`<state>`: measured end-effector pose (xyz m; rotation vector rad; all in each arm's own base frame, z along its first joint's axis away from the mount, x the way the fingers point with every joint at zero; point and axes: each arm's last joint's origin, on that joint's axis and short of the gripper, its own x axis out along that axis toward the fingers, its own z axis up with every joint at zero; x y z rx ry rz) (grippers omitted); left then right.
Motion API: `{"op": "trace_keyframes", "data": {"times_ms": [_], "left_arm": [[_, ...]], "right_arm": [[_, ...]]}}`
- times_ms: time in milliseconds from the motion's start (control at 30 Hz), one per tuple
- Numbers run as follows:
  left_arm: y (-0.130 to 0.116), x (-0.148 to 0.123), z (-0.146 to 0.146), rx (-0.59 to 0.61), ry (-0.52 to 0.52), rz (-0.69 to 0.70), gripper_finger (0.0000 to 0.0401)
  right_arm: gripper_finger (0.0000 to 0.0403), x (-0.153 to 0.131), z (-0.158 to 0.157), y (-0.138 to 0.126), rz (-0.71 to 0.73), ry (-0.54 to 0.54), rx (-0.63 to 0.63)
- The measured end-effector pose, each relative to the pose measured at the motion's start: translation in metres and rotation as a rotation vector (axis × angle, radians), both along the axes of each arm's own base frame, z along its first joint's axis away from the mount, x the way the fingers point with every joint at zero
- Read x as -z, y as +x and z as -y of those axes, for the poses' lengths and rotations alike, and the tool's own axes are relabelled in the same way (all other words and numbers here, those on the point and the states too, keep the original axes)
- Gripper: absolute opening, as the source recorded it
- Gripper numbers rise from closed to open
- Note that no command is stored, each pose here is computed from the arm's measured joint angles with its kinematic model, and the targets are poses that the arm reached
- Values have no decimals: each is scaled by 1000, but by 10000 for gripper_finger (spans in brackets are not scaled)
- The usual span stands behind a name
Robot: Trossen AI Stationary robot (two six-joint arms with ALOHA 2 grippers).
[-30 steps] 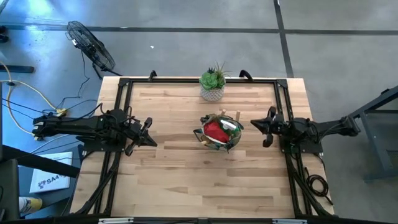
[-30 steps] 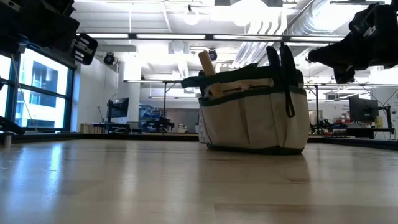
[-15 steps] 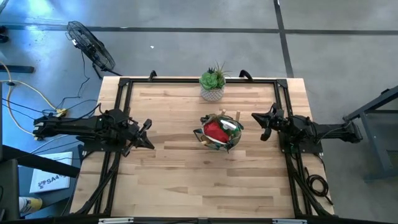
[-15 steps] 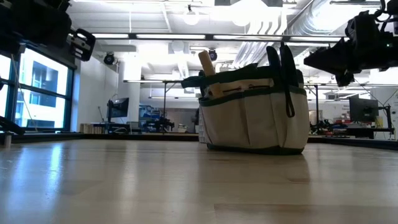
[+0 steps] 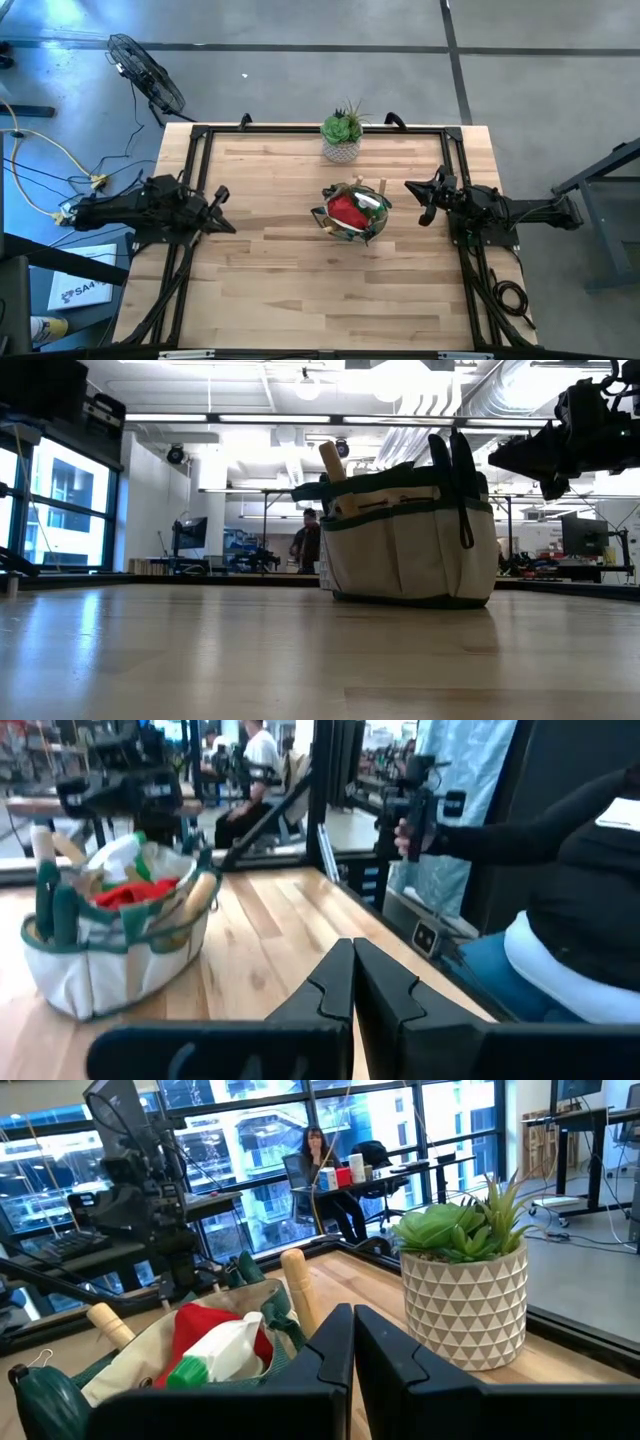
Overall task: Pick & Place Garden tools in Gardening bag
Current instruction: Return to Home Position
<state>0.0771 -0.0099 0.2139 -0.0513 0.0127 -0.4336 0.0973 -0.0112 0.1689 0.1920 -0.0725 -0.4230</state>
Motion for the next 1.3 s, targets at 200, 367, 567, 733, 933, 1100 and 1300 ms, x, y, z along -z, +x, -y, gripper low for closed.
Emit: {"op": "trace_keyframes", "data": {"times_ms": [200, 367, 567, 733, 933, 1100, 1300], "left_arm": [[4, 10, -1, -29, -10, -33, 0], [7, 16, -1, -43, -12, -25, 0], [13, 33, -4, -140, -3, -53, 0], [17, 37, -4, -137, 45, 37, 0], [19, 39, -6, -181, 79, 27, 0], [22, 43, -6, -183, 143, 0, 0], [24, 45, -6, -182, 148, -5, 0]], "right_arm": [[4, 0, 0, 0, 1, 0, 0], [4, -1, 0, 0, 8, 0, 1], [4, -1, 0, 0, 10, -1, 1], [4, -1, 0, 0, 12, -1, 1], [4, -1, 0, 0, 13, -1, 1], [4, -1, 0, 0, 13, -1, 1], [4, -1, 0, 0, 13, -1, 1]]}}
